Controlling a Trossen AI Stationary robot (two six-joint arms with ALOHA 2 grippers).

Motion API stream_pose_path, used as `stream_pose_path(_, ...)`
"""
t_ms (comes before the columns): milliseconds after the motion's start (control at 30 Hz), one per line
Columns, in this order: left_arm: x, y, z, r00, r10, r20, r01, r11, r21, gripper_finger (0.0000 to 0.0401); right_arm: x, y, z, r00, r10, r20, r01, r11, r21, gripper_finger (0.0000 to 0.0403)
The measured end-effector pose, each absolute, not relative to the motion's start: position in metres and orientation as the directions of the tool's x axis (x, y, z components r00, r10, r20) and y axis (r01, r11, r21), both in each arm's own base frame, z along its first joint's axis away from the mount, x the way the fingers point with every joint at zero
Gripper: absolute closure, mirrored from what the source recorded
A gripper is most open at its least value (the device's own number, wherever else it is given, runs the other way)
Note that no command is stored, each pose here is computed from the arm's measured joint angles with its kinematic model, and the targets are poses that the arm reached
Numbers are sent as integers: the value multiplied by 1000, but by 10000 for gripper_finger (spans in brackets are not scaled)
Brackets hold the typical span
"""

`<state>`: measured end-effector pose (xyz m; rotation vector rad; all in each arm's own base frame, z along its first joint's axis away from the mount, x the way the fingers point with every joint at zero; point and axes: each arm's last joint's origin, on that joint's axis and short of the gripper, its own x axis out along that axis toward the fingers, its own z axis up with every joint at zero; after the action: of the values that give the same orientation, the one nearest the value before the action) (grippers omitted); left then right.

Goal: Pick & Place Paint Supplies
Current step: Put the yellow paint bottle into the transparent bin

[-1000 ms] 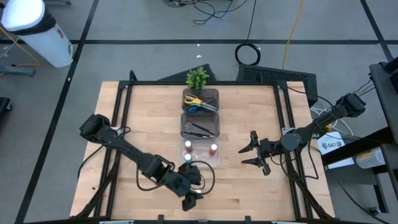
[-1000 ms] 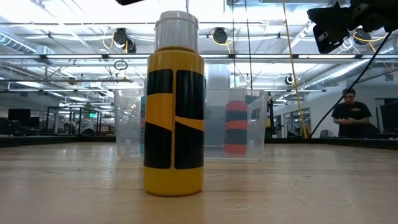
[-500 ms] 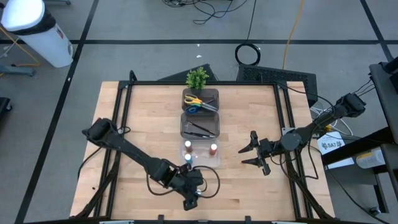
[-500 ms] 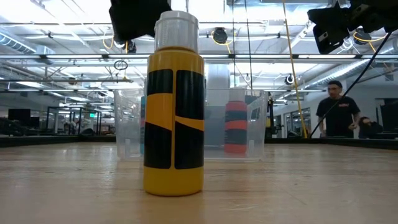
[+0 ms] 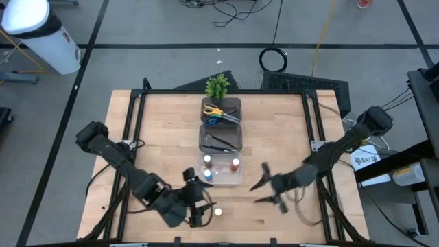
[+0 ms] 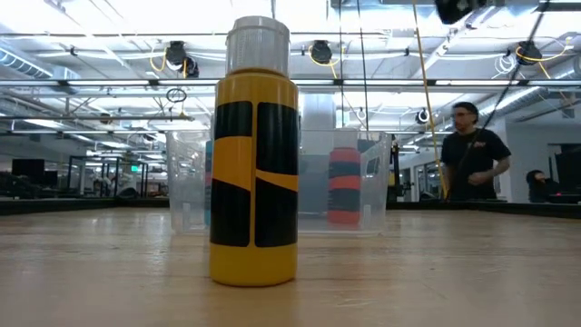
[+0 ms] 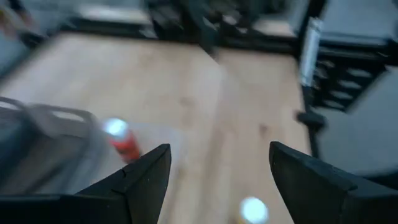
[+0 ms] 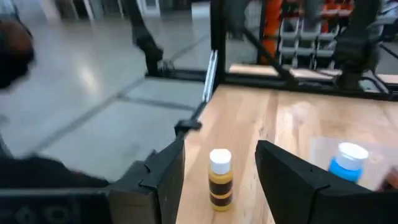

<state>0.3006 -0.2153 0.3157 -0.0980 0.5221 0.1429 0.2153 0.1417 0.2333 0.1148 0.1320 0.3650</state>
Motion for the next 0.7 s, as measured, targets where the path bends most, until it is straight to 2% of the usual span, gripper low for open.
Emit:
stream_pose_path(67,296,-219,318,867,166,-470,-201,979,-23,119,237,158,236,919,365,-150,-353,930,100,220)
stream_pose_path(233,293,-221,317,868,172,-466,-215,976,-40,119,285,190,217,880,369,-299,-384,923,10,220)
stream_pose_path(467,295,-220,316,864,176,-472,-231,971,-62,119,336,208,189,830,431,-354,-449,893,34,216)
stream_pose_path(700,295,-219,316,863,178,-472,-233,970,-61,119,355,203,170,834,394,-388,-416,909,29,178)
